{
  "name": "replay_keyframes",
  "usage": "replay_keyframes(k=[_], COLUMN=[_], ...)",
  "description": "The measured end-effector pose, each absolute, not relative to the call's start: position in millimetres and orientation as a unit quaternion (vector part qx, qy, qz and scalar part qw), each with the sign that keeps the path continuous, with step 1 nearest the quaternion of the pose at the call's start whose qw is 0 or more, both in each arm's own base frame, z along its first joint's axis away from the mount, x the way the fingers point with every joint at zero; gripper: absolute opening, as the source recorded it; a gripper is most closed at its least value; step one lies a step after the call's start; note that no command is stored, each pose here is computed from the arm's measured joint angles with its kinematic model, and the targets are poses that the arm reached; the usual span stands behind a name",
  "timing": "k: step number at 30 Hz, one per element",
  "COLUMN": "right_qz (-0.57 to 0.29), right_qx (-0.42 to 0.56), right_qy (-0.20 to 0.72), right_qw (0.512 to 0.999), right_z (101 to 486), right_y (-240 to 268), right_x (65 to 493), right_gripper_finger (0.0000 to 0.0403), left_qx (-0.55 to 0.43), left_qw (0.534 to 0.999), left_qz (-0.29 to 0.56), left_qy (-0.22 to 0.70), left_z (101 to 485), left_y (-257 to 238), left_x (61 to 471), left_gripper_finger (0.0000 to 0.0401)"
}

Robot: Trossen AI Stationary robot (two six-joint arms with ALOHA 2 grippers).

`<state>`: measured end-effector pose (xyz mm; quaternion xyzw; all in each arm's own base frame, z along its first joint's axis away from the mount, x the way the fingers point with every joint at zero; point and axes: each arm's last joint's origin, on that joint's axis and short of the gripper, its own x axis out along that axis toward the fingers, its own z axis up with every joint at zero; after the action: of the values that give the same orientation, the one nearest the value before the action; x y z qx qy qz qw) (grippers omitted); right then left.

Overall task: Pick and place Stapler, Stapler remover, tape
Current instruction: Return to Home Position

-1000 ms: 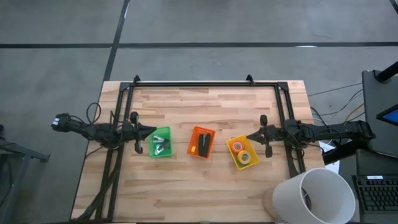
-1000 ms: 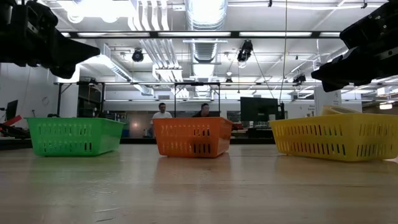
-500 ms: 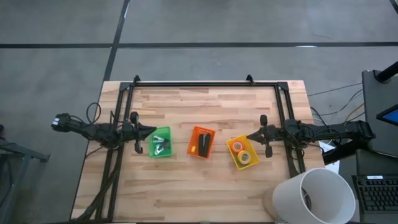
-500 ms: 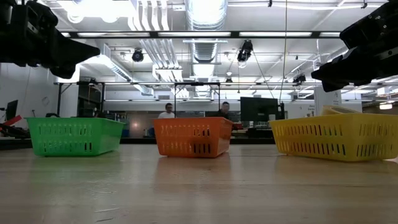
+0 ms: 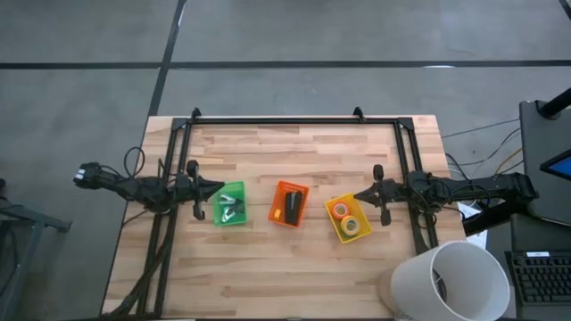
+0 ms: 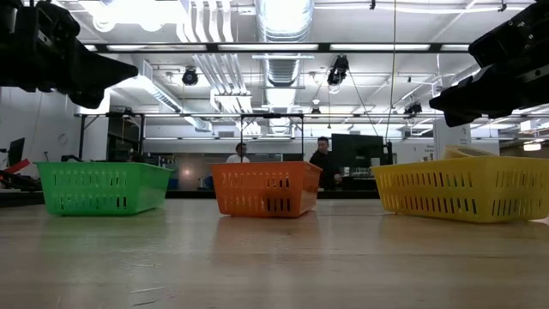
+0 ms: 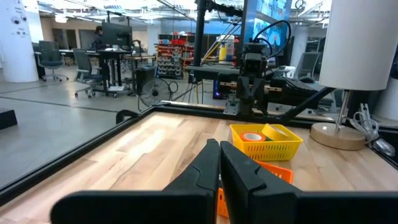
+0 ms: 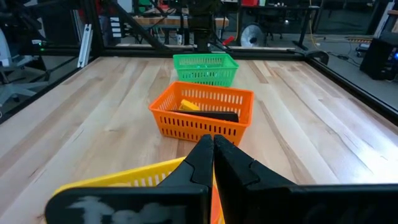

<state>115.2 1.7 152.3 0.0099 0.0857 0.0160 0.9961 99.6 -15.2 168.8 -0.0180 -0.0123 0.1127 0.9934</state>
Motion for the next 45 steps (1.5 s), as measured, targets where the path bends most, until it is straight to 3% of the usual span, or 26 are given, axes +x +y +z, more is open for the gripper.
replay_keyframes(k=[45], right_qz=[0.016], right_qx=[0.009], right_qy=[0.086], right_qw=[0.996], right_z=[152.4], right_y=[1.7], right_x=[115.2], right_gripper_finger=[0.0008], left_qx=[-0.018], left_qw=[0.993], left_qz=[0.113], left_qy=[-0.012], left_z=[168.8], left_y=[-15.2], left_x=[99.6], left_gripper_finger=[0.0018])
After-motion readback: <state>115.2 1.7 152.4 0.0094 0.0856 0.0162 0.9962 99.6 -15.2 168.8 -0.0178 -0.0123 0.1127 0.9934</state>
